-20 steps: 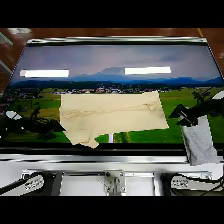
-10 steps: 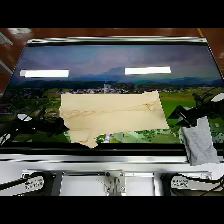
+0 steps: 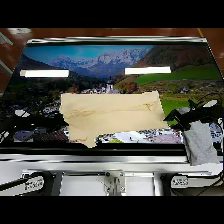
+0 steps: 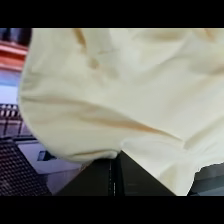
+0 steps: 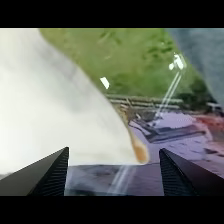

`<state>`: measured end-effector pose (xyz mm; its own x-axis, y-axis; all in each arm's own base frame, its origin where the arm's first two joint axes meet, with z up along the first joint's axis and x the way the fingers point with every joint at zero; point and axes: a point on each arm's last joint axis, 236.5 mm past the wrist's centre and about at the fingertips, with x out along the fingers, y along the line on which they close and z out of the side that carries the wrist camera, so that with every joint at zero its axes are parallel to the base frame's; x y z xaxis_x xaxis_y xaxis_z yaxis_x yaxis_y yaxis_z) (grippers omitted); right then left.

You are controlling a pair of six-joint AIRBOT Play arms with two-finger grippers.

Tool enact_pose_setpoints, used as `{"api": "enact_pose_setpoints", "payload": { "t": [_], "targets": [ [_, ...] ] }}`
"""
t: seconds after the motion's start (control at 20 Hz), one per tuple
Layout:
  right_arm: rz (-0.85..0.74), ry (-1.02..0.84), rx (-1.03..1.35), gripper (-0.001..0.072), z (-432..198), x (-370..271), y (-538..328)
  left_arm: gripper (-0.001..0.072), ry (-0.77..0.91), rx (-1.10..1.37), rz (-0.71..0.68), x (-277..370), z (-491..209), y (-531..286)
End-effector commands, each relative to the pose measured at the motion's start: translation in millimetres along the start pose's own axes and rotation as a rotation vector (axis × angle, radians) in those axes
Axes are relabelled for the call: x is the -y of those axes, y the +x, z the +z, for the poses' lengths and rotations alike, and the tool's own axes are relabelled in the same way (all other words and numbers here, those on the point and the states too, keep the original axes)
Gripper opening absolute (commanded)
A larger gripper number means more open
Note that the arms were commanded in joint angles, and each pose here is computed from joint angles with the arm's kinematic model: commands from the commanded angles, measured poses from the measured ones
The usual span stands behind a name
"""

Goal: Fold the shirts.

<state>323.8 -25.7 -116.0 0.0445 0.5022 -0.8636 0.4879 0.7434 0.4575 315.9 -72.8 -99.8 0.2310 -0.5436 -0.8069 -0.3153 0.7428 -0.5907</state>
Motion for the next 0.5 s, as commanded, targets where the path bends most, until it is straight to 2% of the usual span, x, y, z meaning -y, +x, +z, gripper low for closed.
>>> {"api": "enact_pose_setpoints", "payload": {
  "t": [0.0, 0.05, 0.1, 0.2, 0.25, 0.45],
  "targets": [
    [0.006, 0.003, 0.009, 0.0682, 8, -6, 21, 0.0034, 0.007, -0.003, -0.013, 4, 0, -1],
    [-0.003, -0.013, 0.007, 0.0678, 8, -11, 29, 0.0034, 0.004, -0.001, -0.018, 5, 0, -1],
    [-0.012, -0.027, 0.008, 0.0546, 8, -15, 34, 0.0034, 0.002, 0.001, -0.022, 6, 1, -1],
    [-0.018, -0.057, 0.006, 0.0111, 6, -22, 36, 0.0032, 0.013, 0.010, -0.023, 8, 3, -4],
    [-0.005, -0.087, 0.016, 0.0065, 7, -29, 30, 0.0031, 0.045, 0.029, -0.024, 11, 7, -9],
    [0.093, -0.397, 0.196, 0.0064, 19, -101, -54, 0.0030, 0.279, 0.272, -0.014, 68, 58, -89]
  ]
}}
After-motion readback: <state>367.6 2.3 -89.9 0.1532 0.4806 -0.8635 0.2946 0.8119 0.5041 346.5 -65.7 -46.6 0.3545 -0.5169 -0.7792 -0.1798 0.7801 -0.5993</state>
